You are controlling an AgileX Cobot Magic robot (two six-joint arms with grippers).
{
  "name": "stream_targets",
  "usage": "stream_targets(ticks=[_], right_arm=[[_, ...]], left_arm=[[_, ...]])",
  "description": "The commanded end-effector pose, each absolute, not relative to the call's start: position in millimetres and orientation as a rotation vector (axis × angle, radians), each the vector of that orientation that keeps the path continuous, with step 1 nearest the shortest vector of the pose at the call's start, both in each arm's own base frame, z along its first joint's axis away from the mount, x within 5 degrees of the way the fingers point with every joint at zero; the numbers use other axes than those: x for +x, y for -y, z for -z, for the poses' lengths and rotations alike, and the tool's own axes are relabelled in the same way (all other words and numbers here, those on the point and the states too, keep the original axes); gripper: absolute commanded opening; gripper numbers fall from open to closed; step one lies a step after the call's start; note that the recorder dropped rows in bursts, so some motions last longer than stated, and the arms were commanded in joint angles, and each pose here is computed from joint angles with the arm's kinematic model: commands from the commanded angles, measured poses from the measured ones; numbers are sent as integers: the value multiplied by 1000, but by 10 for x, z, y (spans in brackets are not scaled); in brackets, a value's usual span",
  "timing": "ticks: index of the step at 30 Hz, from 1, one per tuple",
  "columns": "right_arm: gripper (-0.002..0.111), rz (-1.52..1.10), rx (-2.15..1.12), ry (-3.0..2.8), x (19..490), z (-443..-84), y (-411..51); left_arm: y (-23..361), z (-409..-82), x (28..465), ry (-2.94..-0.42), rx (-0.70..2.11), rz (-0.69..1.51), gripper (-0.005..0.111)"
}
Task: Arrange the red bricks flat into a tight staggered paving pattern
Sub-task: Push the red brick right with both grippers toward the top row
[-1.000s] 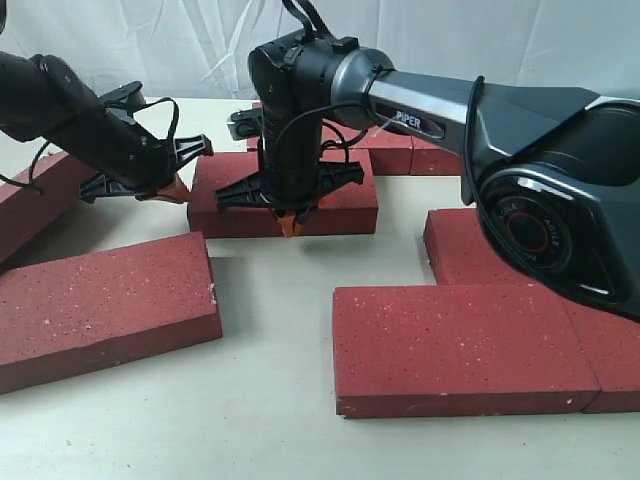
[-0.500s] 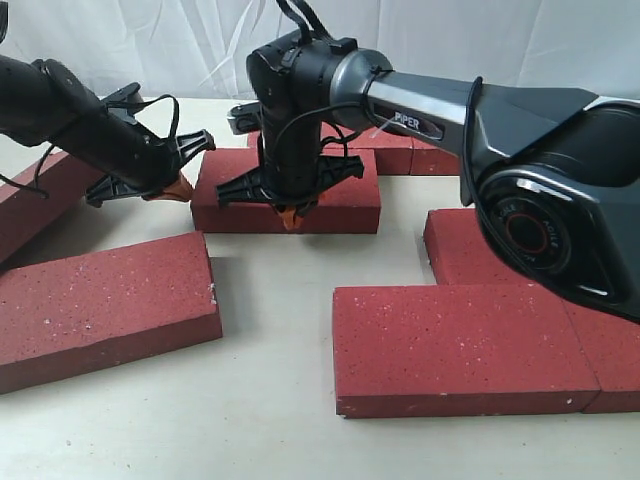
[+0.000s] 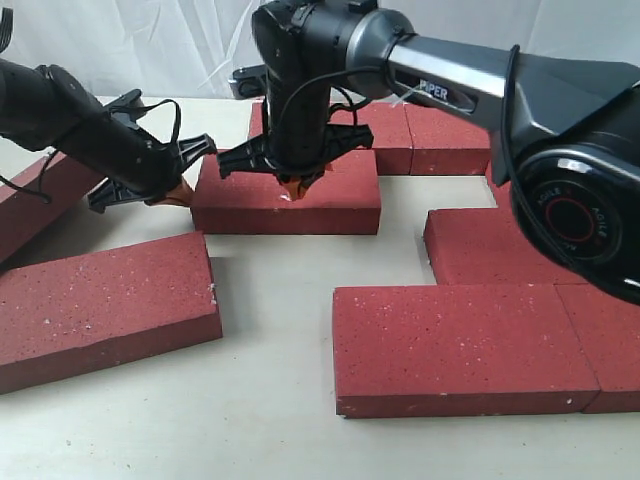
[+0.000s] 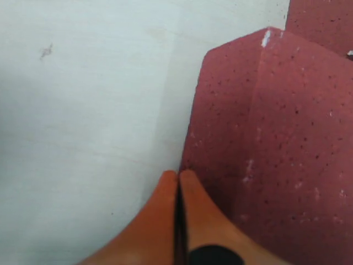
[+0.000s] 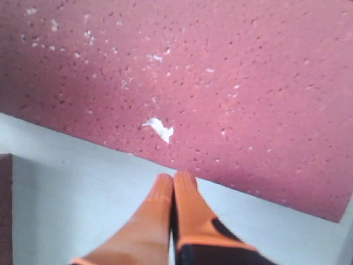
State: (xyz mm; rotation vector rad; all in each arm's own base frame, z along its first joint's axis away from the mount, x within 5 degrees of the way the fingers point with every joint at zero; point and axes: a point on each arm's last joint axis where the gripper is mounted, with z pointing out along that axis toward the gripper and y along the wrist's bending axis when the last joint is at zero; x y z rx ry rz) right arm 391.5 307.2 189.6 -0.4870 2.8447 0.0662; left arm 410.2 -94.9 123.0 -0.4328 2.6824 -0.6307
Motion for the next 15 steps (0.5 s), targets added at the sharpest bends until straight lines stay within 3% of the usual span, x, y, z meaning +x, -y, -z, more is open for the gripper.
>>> stream_targets(ticks=[1,15], right_arm=[[-1,-34,-475,-2794,3945,-2107,-2974],[-1,-15,-476,-2772,3929,-2232,-2938]], left_arm=[[1040,-1266,4106,-2660,-394,654,0],[1383,-1300,4080,-2592,-332,669,0]])
